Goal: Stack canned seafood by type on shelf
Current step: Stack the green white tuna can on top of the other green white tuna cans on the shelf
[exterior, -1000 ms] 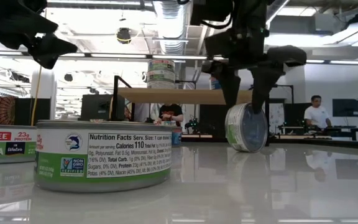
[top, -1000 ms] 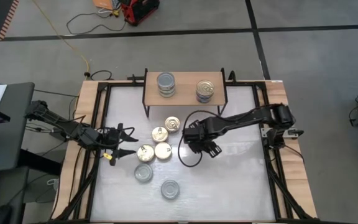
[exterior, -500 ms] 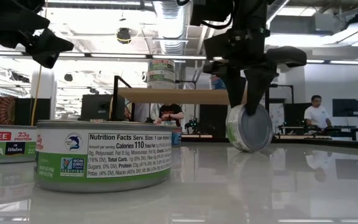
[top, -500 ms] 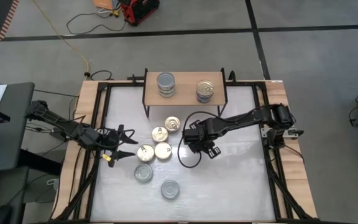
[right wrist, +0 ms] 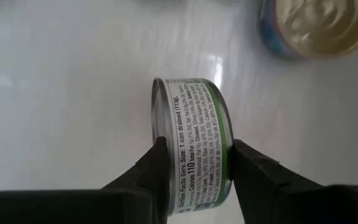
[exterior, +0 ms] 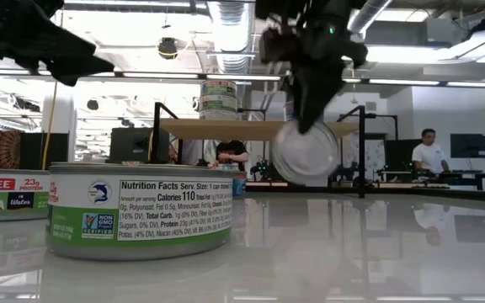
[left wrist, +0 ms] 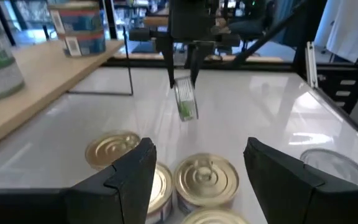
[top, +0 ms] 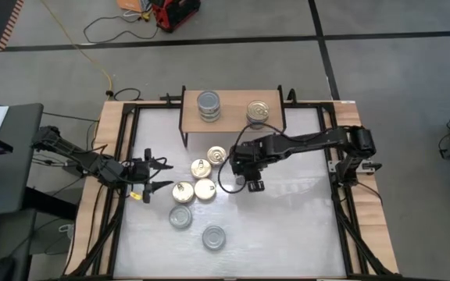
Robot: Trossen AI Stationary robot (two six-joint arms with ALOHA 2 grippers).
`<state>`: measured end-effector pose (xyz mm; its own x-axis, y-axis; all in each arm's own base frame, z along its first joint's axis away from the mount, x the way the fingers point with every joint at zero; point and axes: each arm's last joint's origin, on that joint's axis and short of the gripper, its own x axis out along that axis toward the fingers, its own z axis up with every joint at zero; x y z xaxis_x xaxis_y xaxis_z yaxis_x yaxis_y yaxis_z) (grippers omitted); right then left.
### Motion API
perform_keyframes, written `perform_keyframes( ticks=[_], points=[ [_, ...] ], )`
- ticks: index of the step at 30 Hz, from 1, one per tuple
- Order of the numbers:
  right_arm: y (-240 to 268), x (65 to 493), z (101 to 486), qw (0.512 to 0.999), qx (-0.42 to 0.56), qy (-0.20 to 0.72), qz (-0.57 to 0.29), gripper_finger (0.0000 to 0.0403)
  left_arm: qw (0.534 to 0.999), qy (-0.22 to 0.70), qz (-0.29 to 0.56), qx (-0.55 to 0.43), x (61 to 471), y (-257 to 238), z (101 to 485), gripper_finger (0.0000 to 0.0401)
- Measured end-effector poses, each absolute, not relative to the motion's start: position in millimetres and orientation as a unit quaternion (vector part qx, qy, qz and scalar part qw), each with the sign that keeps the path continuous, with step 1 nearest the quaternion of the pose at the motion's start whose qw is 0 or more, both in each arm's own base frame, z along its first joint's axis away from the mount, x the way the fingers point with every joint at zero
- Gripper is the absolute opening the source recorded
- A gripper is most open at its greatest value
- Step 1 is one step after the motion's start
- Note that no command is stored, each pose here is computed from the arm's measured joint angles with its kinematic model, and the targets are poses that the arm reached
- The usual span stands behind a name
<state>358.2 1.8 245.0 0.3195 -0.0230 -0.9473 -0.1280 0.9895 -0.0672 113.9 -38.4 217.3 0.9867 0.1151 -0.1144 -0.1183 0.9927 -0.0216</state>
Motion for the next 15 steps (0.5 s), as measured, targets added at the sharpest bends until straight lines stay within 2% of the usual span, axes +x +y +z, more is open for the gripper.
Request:
perform_keyframes(
  ticks=[9,15],
  points=[
    [-4.3,375.4,320.4,0.893,0.021,0.449,-0.011,0.0163,0.996,0.054,0.058,0.029,114.1,-38.3,218.5,0.0233],
    [-39.1,380.6,367.8,0.932,0.059,0.356,-0.024,0.0163,0.995,0.047,0.048,0.068,114.2,-38.8,220.3,0.0233]
  ],
)
